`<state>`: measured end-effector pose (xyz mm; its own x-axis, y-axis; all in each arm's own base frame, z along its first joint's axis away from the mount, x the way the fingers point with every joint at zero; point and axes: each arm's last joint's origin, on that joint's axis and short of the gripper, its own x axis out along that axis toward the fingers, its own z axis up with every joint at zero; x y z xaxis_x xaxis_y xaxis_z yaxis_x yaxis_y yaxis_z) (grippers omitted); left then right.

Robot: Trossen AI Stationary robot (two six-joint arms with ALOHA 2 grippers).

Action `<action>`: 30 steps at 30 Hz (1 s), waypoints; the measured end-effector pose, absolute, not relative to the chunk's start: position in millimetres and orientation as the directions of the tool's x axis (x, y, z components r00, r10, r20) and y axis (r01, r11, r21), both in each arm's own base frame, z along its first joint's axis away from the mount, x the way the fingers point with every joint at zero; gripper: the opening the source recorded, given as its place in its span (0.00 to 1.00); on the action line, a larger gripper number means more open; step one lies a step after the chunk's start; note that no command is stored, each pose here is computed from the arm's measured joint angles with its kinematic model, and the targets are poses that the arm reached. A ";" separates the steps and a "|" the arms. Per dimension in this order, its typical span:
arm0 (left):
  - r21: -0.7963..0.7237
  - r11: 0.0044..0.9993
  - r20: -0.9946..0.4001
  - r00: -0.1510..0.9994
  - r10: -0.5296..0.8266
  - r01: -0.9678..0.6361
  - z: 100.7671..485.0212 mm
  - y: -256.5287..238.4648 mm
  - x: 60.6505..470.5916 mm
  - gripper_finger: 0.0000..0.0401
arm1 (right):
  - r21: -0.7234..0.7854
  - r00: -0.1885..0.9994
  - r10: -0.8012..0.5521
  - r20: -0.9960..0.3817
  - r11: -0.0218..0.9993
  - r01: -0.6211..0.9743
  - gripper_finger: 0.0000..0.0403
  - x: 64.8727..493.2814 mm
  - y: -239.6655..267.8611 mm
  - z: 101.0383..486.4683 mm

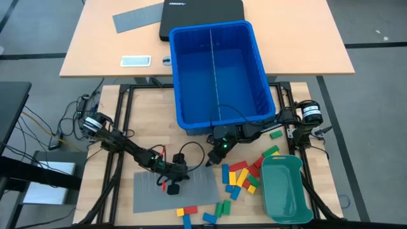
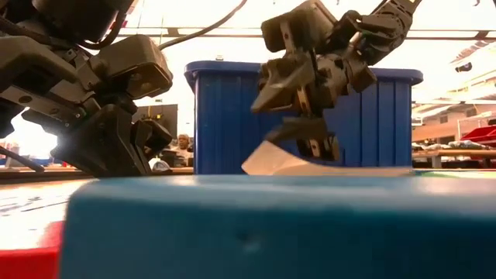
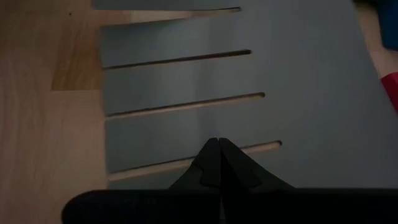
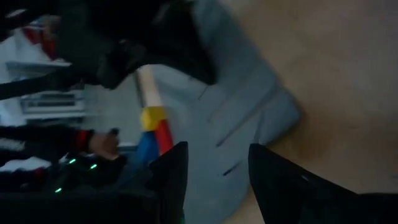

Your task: Sort Items/Unsort Items

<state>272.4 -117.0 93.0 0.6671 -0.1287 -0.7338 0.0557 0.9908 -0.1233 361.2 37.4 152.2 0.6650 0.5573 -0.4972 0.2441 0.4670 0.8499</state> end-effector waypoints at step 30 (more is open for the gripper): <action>-0.040 0.992 -0.715 0.696 0.056 -0.121 92.3 -82.9 284.6 0.00 | 0.795 0.667 0.483 -0.567 0.533 0.290 0.05 360.4 35.5 142.5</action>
<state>284.6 -82.9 92.3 0.6965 0.0560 -0.7154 -0.1211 0.9918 -0.0403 360.4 35.5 142.5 0.6668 0.4833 -0.5672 0.2901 0.5328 0.7950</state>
